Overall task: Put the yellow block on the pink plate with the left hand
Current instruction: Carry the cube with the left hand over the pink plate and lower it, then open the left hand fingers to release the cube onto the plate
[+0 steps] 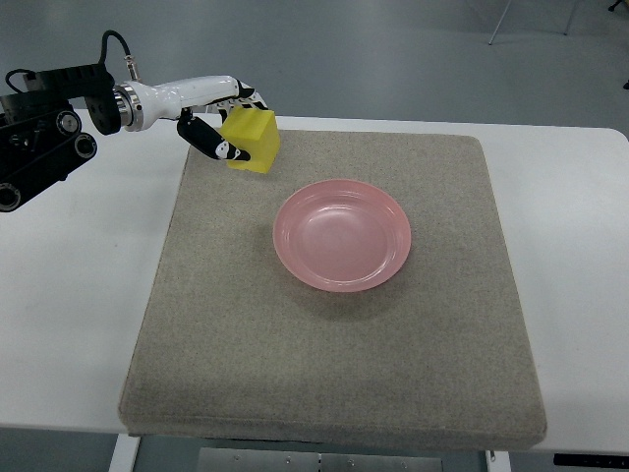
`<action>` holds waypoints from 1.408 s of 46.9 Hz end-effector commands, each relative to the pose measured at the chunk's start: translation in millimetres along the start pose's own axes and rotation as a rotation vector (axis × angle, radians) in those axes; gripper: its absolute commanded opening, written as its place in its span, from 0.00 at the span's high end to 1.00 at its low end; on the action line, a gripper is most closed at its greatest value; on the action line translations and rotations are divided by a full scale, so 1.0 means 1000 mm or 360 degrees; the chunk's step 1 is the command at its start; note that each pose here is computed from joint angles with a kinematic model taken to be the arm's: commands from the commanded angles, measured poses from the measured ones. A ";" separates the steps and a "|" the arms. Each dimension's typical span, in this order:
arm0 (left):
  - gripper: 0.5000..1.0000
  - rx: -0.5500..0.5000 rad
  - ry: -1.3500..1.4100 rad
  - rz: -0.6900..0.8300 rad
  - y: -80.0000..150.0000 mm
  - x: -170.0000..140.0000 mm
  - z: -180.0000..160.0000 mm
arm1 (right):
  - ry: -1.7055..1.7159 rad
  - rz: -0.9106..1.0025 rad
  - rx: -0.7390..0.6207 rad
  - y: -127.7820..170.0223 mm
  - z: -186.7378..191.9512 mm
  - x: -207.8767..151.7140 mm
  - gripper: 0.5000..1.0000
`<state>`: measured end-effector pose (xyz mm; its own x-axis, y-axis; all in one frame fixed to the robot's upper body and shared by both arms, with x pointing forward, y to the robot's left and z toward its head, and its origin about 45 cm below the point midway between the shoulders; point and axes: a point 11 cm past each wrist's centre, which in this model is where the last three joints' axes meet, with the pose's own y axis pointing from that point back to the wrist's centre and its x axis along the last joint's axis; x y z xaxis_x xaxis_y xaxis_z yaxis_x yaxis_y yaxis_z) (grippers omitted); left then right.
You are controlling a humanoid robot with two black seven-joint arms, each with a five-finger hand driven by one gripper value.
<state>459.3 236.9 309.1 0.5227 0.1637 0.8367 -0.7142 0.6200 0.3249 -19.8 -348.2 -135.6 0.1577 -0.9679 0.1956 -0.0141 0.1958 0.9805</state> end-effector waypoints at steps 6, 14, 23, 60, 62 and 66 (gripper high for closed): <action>0.95 -0.0189 -0.0032 -0.0101 -0.007 -0.024 0.037 | 0.0000 0.0000 0.0000 0.000 0.000 0.000 0.15; 0.91 -0.0270 -0.0126 -0.0184 -0.032 -0.057 0.060 | 0.0000 0.0000 0.0000 0.000 0.000 0.000 0.15; 0.82 -0.0273 -0.0191 -0.0254 -0.049 -0.085 0.064 | 0.0000 0.0000 0.0000 0.000 0.000 0.000 0.15; 0.01 -0.0254 -0.0107 -0.0235 -0.050 -0.085 0.058 | 0.0000 0.0000 0.0000 0.000 0.000 0.000 0.15; 0.01 -0.0253 -0.0045 -0.0241 -0.047 -0.080 0.056 | 0.0000 0.0000 0.0000 0.000 0.000 0.000 0.15; 0.01 -0.0256 0.0092 -0.0247 -0.038 -0.065 0.052 | 0.0000 0.0000 0.0000 0.000 0.000 0.000 0.15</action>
<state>425.7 155.5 255.2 0.6167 0.0574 0.7851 -0.5459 0.7498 0.3739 -19.8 -348.2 -135.6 0.1577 -0.9680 0.1954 -0.0141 0.1957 0.9806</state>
